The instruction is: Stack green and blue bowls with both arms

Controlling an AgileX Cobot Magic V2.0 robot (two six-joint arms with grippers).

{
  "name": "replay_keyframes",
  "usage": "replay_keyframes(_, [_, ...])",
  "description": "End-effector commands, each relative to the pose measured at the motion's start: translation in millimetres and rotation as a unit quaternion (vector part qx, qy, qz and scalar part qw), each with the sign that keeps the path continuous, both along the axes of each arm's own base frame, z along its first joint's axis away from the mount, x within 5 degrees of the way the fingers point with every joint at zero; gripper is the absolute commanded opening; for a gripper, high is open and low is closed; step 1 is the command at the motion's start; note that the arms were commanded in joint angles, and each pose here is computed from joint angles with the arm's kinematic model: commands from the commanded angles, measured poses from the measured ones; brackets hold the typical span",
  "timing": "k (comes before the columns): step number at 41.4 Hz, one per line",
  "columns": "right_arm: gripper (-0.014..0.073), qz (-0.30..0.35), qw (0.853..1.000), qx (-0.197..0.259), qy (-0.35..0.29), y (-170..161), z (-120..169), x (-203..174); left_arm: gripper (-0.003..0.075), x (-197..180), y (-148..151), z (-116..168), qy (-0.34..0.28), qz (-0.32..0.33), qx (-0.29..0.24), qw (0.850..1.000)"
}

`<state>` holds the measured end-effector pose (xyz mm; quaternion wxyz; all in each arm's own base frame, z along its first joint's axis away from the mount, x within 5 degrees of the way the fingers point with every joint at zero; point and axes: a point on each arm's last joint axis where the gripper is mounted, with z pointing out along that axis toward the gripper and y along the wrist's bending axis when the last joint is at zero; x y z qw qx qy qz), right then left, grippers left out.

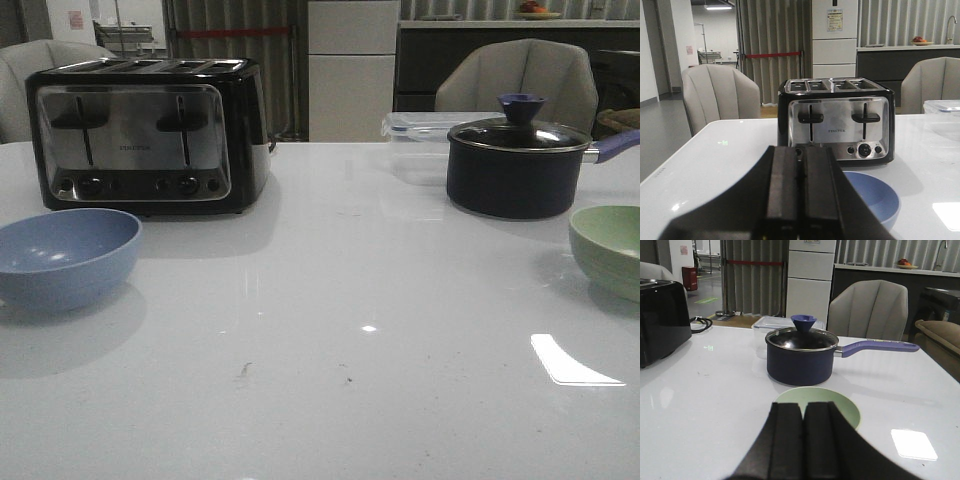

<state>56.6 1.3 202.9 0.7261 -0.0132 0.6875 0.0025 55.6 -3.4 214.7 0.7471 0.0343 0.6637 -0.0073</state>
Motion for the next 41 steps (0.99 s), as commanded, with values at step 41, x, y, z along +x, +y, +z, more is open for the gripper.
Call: replay_keyframes(41, [0.0057, -0.001, 0.981, 0.009, 0.195, 0.8, 128.5, 28.8, 0.0093, 22.7, -4.9, 139.2, 0.144, -0.019, 0.004, 0.989])
